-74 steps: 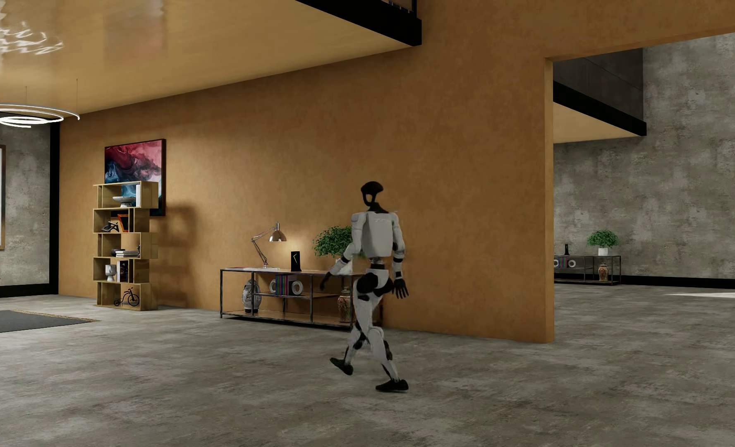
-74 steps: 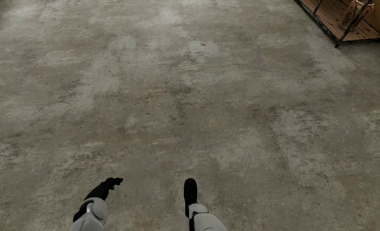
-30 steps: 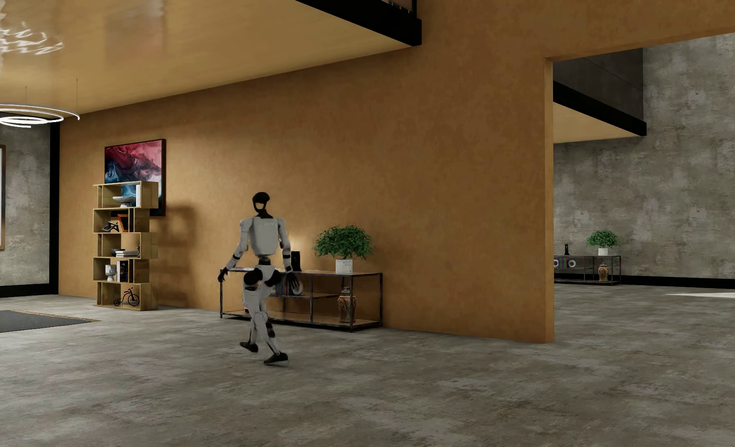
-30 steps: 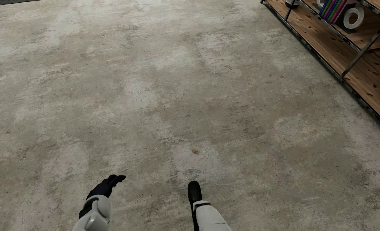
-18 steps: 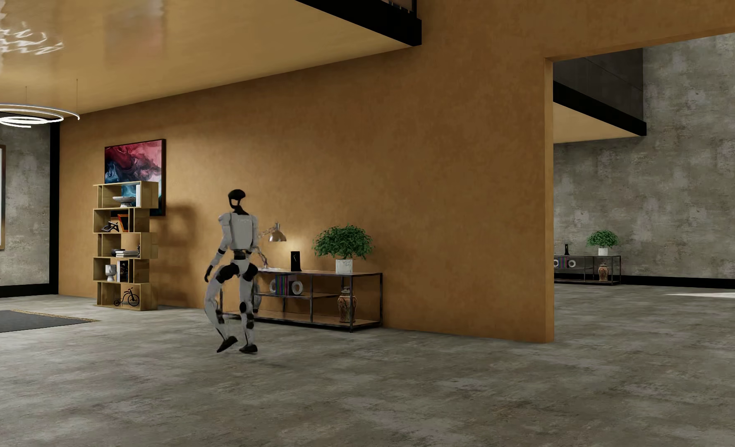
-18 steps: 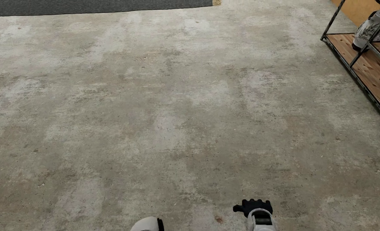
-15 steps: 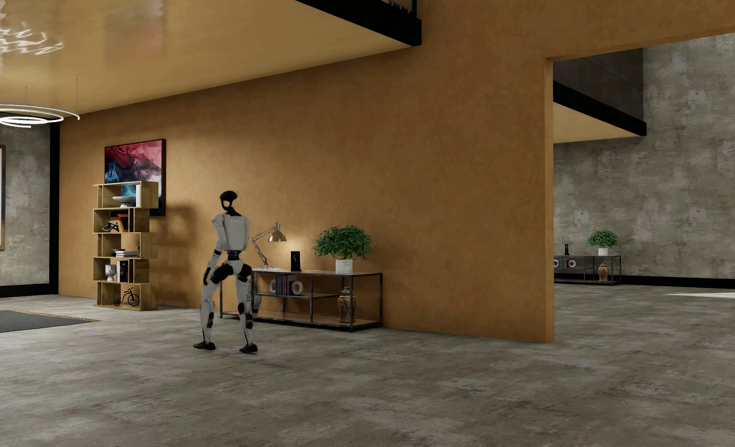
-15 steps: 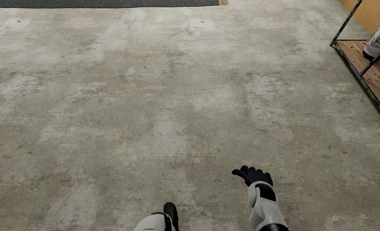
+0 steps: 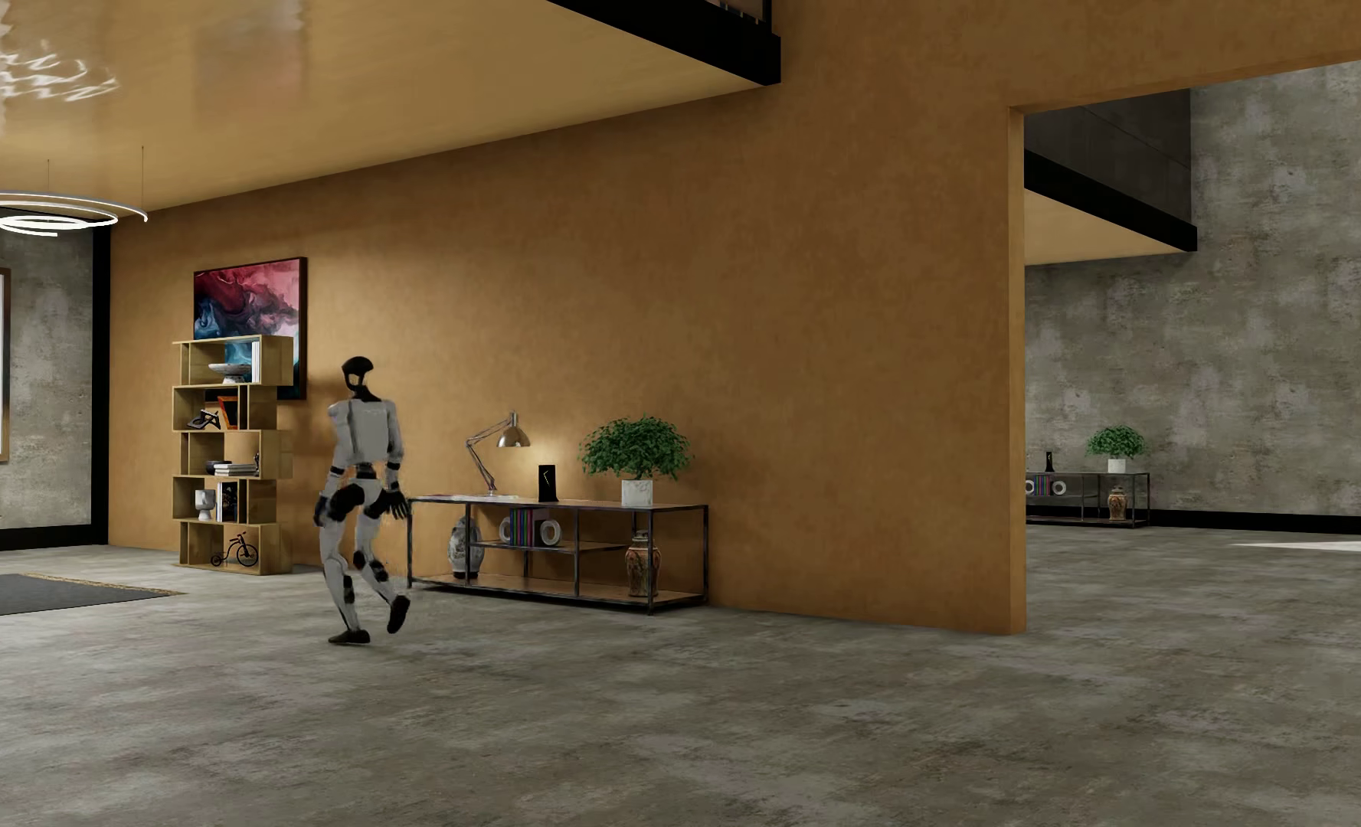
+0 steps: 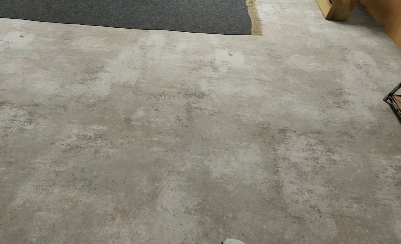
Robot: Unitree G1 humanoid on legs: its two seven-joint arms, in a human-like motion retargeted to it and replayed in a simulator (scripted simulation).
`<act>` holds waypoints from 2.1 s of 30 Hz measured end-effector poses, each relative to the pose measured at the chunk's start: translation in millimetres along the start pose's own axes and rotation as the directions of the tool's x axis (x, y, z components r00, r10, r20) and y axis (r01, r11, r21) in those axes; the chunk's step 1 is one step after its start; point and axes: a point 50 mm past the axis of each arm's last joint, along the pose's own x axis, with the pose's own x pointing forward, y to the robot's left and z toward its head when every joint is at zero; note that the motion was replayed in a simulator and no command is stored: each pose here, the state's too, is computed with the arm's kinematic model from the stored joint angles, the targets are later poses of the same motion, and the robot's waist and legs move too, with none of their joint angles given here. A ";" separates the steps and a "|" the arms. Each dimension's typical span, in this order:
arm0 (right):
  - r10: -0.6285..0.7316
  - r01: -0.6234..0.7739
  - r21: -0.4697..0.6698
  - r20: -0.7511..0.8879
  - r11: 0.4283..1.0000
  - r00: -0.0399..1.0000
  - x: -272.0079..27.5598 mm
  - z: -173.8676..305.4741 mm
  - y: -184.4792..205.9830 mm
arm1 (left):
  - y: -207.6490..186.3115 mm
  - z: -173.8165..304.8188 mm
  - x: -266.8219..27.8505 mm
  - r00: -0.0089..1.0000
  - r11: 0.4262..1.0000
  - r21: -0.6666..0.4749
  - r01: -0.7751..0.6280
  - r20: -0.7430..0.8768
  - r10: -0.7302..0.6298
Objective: Move towards the shelves
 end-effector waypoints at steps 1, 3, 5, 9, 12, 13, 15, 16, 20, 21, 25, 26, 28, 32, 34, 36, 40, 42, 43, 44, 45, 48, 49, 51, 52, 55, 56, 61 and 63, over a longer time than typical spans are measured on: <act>0.045 -0.044 -0.010 0.021 0.999 0.999 -2.9 -2.0 16.1 | 18.7 30.2 3.3 0.989 0.997 -0.009 -0.074 0.126 0.074; 0.106 -0.110 0.051 0.070 0.993 0.992 -9.2 -2.4 38.4 | 57.0 87.7 -1.3 0.901 0.972 -0.038 -0.231 0.369 0.229; 0.159 -0.163 0.040 0.085 0.986 0.984 -11.4 -0.2 46.5 | 91.3 127.9 -13.8 0.783 0.928 -0.099 -0.359 0.509 0.357; 0.053 -0.044 -0.077 0.120 0.996 0.991 -8.4 9.5 17.5 | 126.7 145.6 -30.2 0.675 0.863 -0.167 -0.477 0.560 0.481; -0.131 0.113 0.205 0.075 0.972 0.989 -13.2 9.9 -5.8 | 105.0 115.5 -13.1 0.801 0.905 0.028 -0.425 0.477 0.362; -0.174 0.144 0.336 0.062 0.931 0.983 -15.1 12.1 -10.8 | 91.3 98.6 -4.4 0.865 0.923 0.125 -0.364 0.413 0.285; -0.179 0.138 0.476 0.042 0.869 0.983 -12.3 18.6 -20.2 | 63.4 53.8 9.4 0.968 0.949 0.248 -0.197 0.205 0.147; -0.174 0.135 0.447 0.046 0.884 0.984 -9.0 24.0 -28.3 | 50.1 31.6 11.2 0.989 0.969 0.214 -0.120 0.108 0.099; -0.330 0.357 -0.087 0.234 0.930 0.915 -12.4 66.4 -88.5 | 15.1 -45.5 -3.4 0.991 0.993 -0.104 -0.065 -0.123 0.052; -0.385 0.429 -0.105 0.293 0.897 0.875 -19.4 77.6 -105.0 | 10.9 -61.3 -9.1 0.985 0.988 -0.127 -0.091 -0.158 0.070; -0.568 0.559 0.155 0.408 0.815 0.715 -53.6 104.9 -164.5 | -11.2 -104.9 -30.3 0.949 0.975 -0.166 -0.150 -0.300 0.095; -0.599 0.586 0.175 0.419 0.791 0.683 -60.3 109.3 -174.0 | -20.3 -111.7 -35.3 0.941 0.975 -0.185 -0.125 -0.334 0.058; -0.621 0.631 0.133 0.416 0.764 0.664 -63.7 108.6 -180.5 | -36.5 -116.8 -40.9 0.927 0.979 -0.202 -0.040 -0.374 -0.039; -0.514 0.552 -0.039 0.315 0.833 0.798 -34.3 76.6 -145.9 | -44.7 -104.3 -39.3 0.930 0.979 -0.202 -0.007 -0.362 -0.067; -0.391 0.397 0.004 0.182 0.918 0.902 -14.6 49.2 -112.0 | -35.4 -83.7 -28.6 0.953 0.980 -0.196 -0.038 -0.301 -0.024; -0.232 0.234 -0.013 0.098 0.972 0.968 -2.4 31.8 -74.0 | -10.3 -52.3 -10.1 0.977 0.993 -0.105 -0.059 -0.209 0.036; -0.081 0.087 -0.080 0.068 0.993 0.994 -2.1 16.1 -17.8 | 66.7 46.7 11.8 0.963 0.972 -0.022 -0.233 0.132 0.234; -0.073 0.073 0.003 0.055 0.997 0.996 -3.6 9.4 -11.3 | 104.9 100.6 2.2 0.880 0.934 -0.035 -0.357 0.323 0.348; -0.078 0.078 0.012 0.049 0.997 0.996 -3.5 6.0 -11.1 | 120.9 123.7 -6.6 0.820 0.908 -0.053 -0.415 0.410 0.399; -0.083 0.083 0.000 0.049 0.997 0.995 -3.0 3.0 -12.8 | 134.3 143.2 -17.0 0.755 0.881 -0.072 -0.468 0.485 0.441; -0.091 0.091 -0.009 0.057 0.996 0.994 -2.5 2.0 -18.0 | 145.5 157.8 -26.8 0.702 0.859 -0.090 -0.505 0.536 0.469; -0.125 0.126 -0.014 0.071 0.992 0.990 -1.3 -4.2 -41.2 | 157.6 168.4 -43.9 0.595 0.809 -0.184 -0.558 0.591 0.545; -0.145 0.146 0.002 0.072 0.989 0.987 -1.6 -3.8 -48.2 | 153.1 161.8 -41.5 0.608 0.814 -0.164 -0.558 0.586 0.535; -0.209 0.206 0.078 0.039 0.975 0.977 -3.1 -4.9 -54.8 | 128.3 140.5 -26.2 0.706 0.854 -0.054 -0.517 0.537 0.461; -0.230 0.226 0.131 0.018 0.965 0.973 -3.8 -3.7 -53.1 | 109.1 120.9 -13.2 0.795 0.890 0.046 -0.453 0.472 0.380; -0.292 0.280 0.198 0.033 0.939 0.956 -5.0 22.3 -56.1 | 53.6 33.3 14.9 0.995 0.973 0.214 -0.082 0.075 0.067; -0.353 0.342 0.158 0.050 0.926 0.934 -6.6 33.9 -62.4 | 39.0 2.4 15.1 0.998 0.983 0.180 0.038 -0.051 -0.029; -0.659 0.636 0.189 0.323 0.748 0.679 -45.8 108.8 -132.0 | -16.7 -101.4 -21.4 0.949 0.976 0.035 0.216 -0.244 -0.201; -0.721 0.734 0.172 0.429 0.657 0.545 -67.4 125.5 -160.8 | -36.9 -120.7 -39.0 0.935 0.976 -0.054 0.212 -0.280 -0.218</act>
